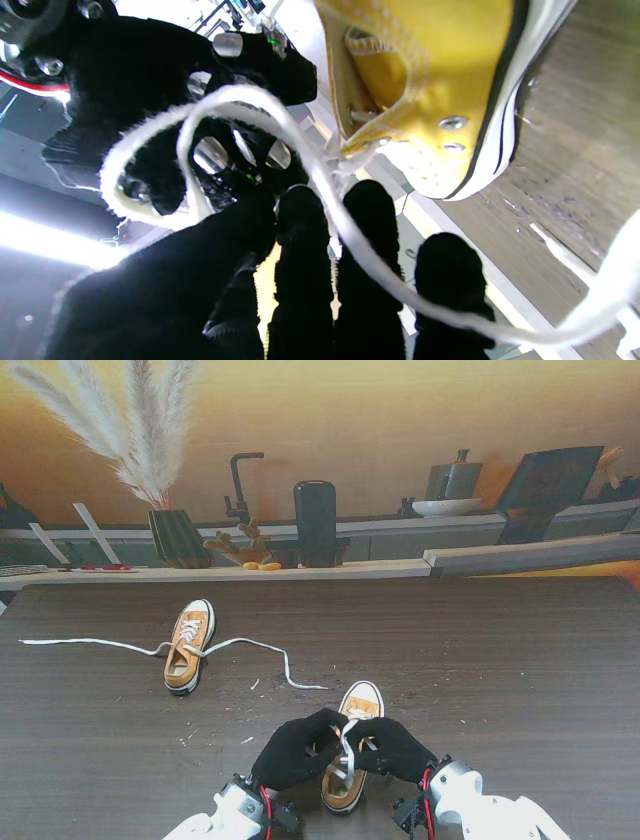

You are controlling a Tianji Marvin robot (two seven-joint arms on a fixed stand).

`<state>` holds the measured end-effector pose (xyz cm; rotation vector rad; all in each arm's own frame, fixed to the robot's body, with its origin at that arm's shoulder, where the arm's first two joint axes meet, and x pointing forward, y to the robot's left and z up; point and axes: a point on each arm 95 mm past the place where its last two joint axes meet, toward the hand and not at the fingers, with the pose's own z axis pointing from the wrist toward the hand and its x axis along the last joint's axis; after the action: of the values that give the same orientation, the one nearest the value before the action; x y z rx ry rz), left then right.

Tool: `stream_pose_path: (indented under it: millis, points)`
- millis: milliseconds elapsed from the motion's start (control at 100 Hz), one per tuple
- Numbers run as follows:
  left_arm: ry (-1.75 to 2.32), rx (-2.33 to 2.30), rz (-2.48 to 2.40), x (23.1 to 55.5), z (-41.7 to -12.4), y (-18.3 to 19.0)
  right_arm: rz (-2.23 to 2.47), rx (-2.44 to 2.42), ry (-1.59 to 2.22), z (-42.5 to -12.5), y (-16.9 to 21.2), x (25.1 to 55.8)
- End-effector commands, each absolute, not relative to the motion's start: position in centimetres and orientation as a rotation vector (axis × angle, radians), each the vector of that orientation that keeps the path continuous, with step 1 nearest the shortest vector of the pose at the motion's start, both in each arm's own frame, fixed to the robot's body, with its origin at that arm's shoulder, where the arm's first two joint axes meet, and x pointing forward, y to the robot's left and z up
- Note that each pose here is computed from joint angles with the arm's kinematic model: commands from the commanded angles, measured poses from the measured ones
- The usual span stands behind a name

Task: Tie the shoelaces into a bow on the shoes

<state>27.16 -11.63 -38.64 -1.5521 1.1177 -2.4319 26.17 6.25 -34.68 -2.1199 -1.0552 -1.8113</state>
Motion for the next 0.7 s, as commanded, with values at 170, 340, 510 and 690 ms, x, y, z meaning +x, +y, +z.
stream_pose_path:
  millis: [170,340,510,690]
  points:
    - [1.096,-1.656,-2.479,26.38,-39.34,-11.76,-1.843,-2.07,-1.05,-33.68,6.83,26.23]
    - [1.095,-1.635,-2.485,26.46,-39.1,-11.83,-1.845,-2.07,-1.058,-33.69,6.91,26.21]
    - [1.094,-1.621,-2.481,26.52,-39.02,-11.87,-1.846,-2.073,-1.058,-33.69,6.93,26.2]
    - [1.084,-1.605,-2.474,26.48,-39.01,-11.72,-1.852,-2.077,-1.053,-33.64,6.89,26.23]
